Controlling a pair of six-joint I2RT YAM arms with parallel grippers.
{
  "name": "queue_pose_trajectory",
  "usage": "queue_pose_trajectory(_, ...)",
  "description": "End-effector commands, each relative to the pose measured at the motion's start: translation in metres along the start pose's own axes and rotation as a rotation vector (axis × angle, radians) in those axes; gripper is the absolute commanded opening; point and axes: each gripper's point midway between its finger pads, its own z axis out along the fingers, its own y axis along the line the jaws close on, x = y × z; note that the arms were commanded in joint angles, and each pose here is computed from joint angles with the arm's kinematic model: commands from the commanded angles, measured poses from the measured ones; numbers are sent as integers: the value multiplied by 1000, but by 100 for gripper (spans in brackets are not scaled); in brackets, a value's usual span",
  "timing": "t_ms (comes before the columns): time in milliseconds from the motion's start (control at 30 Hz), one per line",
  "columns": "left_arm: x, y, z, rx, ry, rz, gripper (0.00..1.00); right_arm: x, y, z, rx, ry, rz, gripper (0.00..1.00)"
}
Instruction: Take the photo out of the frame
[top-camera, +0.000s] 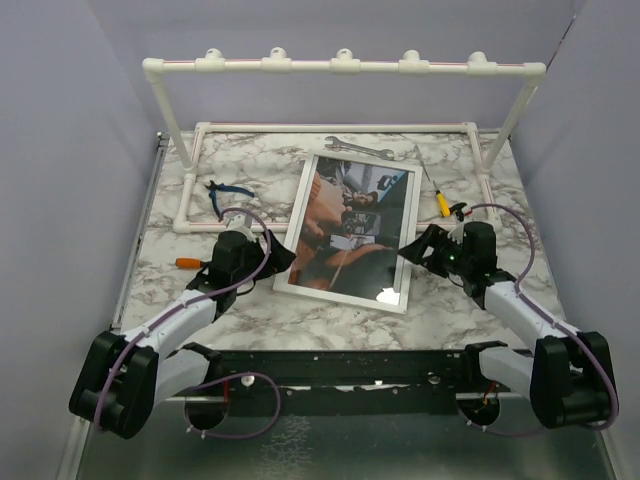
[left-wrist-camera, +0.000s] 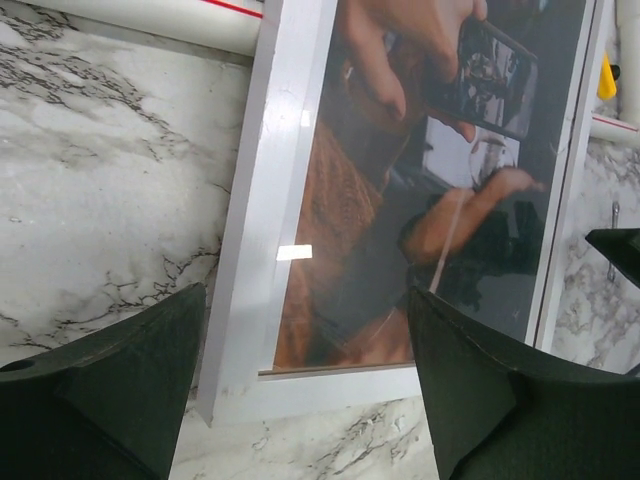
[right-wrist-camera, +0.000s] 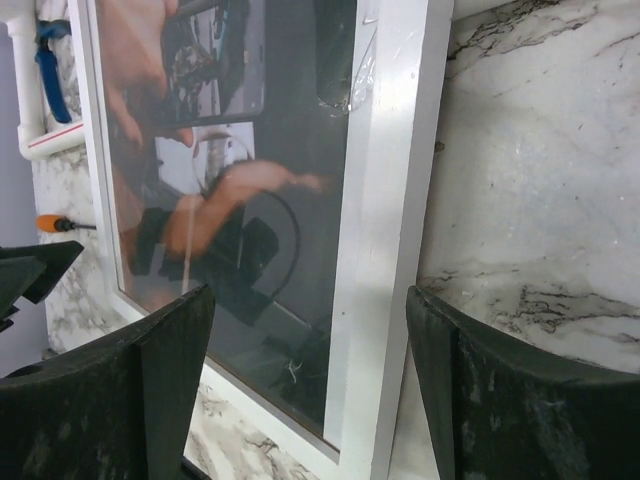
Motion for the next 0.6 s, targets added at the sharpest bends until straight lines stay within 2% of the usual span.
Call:
queue_pose_trajectory(0,-5,18,3,-78,-55,27,81,-14,-7,12,8,-62,13,80)
queue_pose_trajectory(200,-4,30,8,-126,-57,45,79,-12,-17,29,-34,-33,67,80)
queue_pose_trajectory(367,-5,23,16,-92,-29,83,71,-11,-17,38,-104,-13,106,78)
queue_pose_trajectory(567,-6,17,23,-63,-20,94,62,-8,-17,44,-163,7,135,66)
